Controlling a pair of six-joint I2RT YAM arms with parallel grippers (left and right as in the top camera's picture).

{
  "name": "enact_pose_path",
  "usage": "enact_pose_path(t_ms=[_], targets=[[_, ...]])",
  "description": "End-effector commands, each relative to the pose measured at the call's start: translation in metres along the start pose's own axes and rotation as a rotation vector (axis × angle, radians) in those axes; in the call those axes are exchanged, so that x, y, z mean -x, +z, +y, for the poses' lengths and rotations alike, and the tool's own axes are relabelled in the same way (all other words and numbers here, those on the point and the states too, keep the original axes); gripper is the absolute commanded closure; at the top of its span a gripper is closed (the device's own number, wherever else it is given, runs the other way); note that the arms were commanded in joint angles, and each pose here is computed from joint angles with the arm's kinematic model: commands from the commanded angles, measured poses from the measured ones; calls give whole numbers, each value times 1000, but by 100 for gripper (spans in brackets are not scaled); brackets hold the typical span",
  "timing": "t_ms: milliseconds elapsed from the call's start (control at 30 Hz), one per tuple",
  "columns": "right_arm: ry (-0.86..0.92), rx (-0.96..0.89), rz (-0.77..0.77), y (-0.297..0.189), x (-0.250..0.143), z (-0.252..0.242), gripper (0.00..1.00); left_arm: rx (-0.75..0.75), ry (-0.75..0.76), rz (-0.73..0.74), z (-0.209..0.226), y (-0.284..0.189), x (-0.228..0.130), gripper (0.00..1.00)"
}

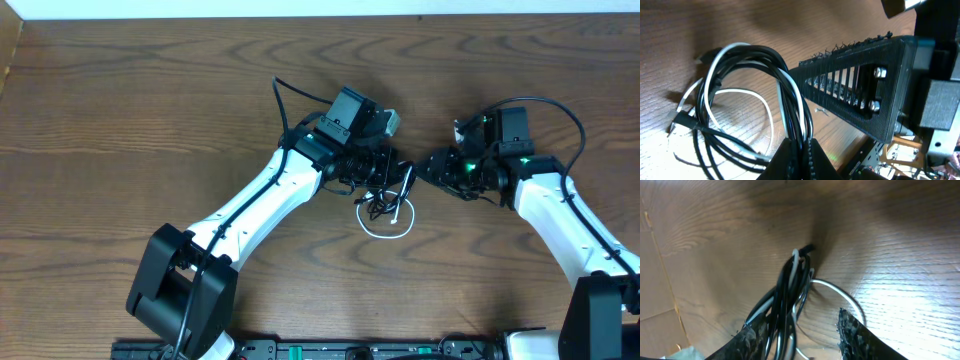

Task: Untangle cables

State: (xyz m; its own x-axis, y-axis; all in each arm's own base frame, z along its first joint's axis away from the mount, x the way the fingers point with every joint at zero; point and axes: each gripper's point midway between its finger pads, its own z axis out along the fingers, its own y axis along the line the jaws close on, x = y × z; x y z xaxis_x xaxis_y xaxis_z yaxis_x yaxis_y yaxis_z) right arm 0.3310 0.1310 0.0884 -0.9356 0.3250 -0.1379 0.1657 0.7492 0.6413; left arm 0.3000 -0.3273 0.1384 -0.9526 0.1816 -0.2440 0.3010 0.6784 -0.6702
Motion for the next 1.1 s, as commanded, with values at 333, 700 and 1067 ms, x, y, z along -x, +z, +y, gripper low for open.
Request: enact_pose_path(t_ms=[333, 700, 1067], targets=[[1, -1, 99, 44, -19, 9, 60, 21, -29, 7, 5, 3, 0, 92], [9, -16, 121, 67, -17, -6, 99, 71, -41, -19, 19, -1, 6, 93], [-86, -193, -54, -13, 7, -27, 99, 243, -82, -71, 105, -50, 26, 92]])
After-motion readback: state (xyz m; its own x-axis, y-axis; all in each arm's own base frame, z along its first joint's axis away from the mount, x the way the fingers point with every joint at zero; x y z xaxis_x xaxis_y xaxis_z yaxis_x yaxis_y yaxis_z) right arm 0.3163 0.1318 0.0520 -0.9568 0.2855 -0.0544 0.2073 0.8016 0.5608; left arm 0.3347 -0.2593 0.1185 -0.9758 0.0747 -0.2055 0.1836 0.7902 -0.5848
